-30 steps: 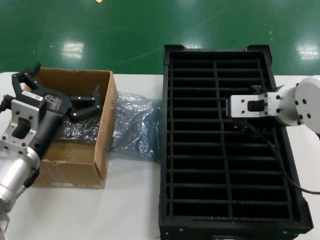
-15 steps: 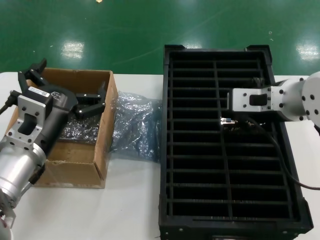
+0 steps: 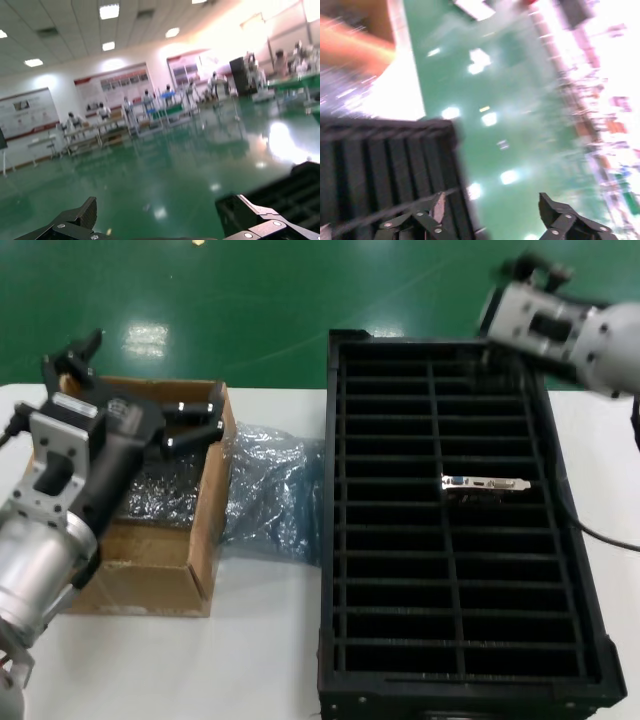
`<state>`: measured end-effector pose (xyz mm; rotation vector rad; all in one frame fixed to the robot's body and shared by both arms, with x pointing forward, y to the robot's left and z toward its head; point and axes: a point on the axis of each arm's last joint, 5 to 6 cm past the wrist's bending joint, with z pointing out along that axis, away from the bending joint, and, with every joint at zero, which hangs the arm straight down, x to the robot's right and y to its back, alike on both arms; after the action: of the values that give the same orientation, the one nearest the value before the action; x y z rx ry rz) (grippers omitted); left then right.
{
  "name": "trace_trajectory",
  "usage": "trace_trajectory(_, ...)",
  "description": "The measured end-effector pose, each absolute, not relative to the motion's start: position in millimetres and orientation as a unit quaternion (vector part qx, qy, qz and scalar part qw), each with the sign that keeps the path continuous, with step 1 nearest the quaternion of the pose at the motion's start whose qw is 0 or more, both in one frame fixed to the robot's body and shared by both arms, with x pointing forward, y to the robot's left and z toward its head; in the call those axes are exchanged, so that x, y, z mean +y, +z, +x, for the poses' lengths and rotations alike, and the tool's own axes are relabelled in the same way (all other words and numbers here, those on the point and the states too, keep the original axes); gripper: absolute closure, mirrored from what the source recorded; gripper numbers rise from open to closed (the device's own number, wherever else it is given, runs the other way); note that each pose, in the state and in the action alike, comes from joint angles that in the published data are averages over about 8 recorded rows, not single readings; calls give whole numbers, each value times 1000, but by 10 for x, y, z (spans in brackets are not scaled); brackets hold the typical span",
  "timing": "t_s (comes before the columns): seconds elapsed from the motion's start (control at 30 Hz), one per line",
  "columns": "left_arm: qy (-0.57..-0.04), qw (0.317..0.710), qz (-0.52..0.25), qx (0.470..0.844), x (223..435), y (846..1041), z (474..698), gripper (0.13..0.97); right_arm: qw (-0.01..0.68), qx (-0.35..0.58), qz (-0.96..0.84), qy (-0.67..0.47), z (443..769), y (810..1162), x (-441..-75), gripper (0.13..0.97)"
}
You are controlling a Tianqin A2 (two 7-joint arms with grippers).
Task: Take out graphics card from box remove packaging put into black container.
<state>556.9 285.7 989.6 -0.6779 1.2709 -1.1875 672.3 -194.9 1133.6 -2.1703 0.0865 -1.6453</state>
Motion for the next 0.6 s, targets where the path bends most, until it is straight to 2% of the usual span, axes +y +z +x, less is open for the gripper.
trace_trajectory(0.07,-522,599,-284,536,2835,9969,5559,132,234,53,-755,-610,6724,11371,-1995,548)
trace_trajectory(0.2,-544,613,-265,508,2790,10149,5559,132,280,95,-714,-635,6734,11369,-2107,447)
trace_trajectory(0.33,-565,624,-248,480,2730,10325,5581,132,301,114,-695,-643,6740,11348,-2168,346)
trace_trajectory(0.37,-569,625,-245,475,2716,10355,5587,132,302,115,-695,-643,6739,11342,-2171,346)
trace_trajectory(0.6,-574,624,-248,468,2687,10344,5601,132,318,112,-694,-636,6718,11208,-2170,227)
